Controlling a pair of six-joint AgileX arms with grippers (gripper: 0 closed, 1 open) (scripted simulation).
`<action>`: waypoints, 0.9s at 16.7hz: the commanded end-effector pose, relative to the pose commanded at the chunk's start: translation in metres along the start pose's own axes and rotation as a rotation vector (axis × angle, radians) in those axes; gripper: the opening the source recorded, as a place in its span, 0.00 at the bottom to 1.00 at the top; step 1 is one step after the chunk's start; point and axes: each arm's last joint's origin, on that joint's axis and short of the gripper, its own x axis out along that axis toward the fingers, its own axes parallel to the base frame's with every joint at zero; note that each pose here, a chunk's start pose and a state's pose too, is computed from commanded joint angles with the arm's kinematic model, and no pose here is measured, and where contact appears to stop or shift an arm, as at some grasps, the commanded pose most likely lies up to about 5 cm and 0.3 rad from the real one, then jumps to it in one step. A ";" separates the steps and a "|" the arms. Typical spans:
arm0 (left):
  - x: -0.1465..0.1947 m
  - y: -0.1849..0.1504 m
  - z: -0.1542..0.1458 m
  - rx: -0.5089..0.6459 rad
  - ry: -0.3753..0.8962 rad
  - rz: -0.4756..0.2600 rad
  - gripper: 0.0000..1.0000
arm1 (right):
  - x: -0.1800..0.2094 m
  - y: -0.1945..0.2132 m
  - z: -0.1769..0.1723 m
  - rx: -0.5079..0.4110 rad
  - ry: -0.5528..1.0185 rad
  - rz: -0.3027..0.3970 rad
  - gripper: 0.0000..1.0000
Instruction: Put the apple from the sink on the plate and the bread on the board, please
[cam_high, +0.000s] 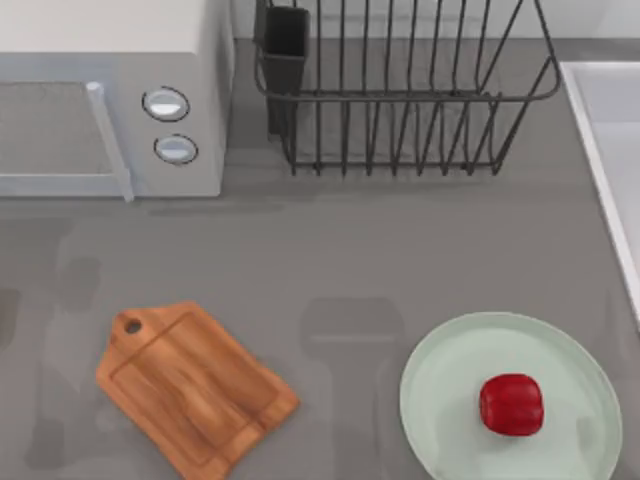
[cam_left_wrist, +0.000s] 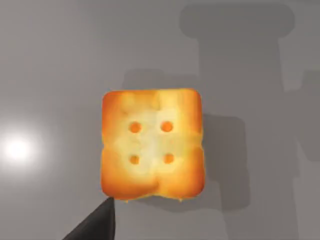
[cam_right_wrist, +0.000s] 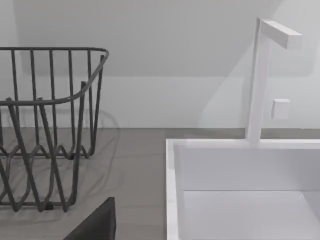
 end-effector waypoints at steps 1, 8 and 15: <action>0.013 0.005 0.010 -0.003 0.098 -0.003 1.00 | 0.000 0.000 0.000 0.000 0.000 0.000 1.00; 0.092 0.037 0.058 -0.031 0.532 -0.036 1.00 | 0.000 0.000 0.000 0.000 0.000 0.000 1.00; 0.114 0.045 0.070 -0.033 0.606 -0.050 1.00 | 0.000 0.000 0.000 0.000 0.000 0.000 1.00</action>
